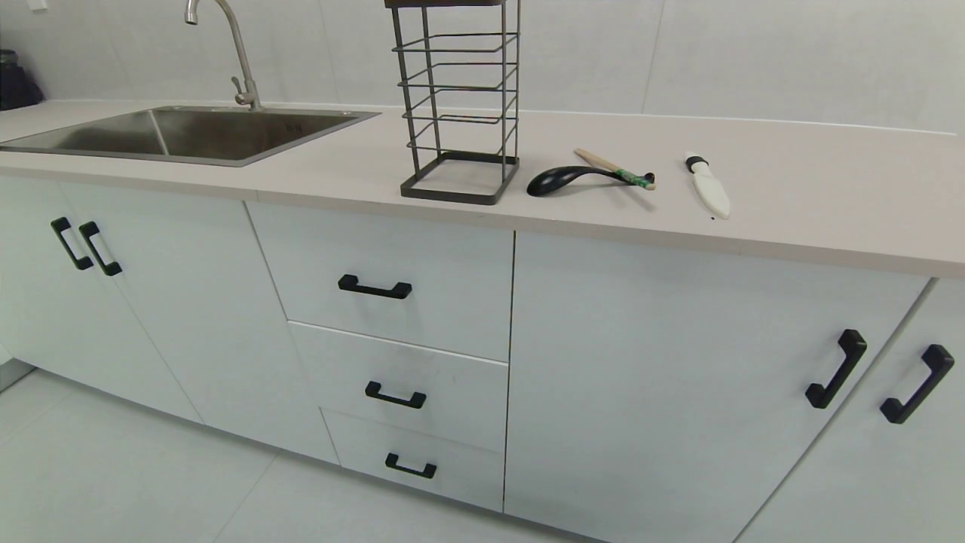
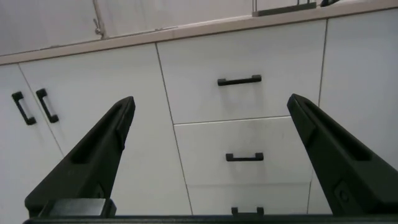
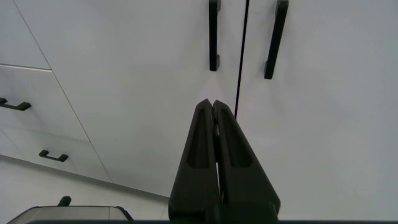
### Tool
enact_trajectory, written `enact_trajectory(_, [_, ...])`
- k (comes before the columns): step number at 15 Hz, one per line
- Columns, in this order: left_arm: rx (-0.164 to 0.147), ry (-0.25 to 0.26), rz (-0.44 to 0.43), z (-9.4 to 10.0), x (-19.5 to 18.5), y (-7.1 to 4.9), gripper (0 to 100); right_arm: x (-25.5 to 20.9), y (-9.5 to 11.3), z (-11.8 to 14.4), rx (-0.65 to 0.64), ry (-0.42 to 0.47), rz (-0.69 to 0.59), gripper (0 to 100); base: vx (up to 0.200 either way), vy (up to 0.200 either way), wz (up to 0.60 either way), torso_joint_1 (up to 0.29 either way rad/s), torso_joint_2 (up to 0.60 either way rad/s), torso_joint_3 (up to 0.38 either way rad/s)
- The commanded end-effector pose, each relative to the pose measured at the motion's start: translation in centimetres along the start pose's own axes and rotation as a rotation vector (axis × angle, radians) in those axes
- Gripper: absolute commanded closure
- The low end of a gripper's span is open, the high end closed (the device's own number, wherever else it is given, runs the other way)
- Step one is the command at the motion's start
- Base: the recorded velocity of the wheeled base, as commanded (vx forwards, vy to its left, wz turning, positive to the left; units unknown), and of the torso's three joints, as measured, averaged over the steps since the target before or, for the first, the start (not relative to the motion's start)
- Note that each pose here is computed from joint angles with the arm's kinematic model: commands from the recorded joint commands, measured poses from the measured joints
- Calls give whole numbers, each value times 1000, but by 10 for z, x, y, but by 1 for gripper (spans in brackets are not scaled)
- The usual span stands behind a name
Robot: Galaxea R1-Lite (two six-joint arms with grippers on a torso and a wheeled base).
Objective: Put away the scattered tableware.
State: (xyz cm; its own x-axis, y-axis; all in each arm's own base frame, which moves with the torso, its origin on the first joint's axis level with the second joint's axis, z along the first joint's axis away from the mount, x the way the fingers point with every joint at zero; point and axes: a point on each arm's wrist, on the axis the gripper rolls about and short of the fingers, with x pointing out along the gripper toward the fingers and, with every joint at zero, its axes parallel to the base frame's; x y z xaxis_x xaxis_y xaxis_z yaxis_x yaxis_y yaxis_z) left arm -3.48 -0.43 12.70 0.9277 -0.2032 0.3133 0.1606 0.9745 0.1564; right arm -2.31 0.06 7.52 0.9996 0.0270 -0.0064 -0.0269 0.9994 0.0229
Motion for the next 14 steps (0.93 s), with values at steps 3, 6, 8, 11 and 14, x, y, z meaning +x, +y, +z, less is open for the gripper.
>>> enact_trajectory(3, [1,10,-93,28,10,3,0,0,0,0,0,1,1,100,0,0,0,0,0,0])
enact_trajectory(6, [-31,112,-160,40,37,8,0,0,0,0,0,1,1,100,0,0,0,0,0,0])
enact_trajectory(8, [-49,156,-190,44,51,11,0,0,0,0,0,1,1,100,0,0,0,0,0,0])
enact_trajectory(11, [-52,218,-195,45,67,14,0,0,0,0,0,1,1,100,0,0,0,0,0,0])
enact_trajectory(14, [134,254,-236,46,86,18,0,0,0,0,0,1,1,100,0,0,0,0,0,0])
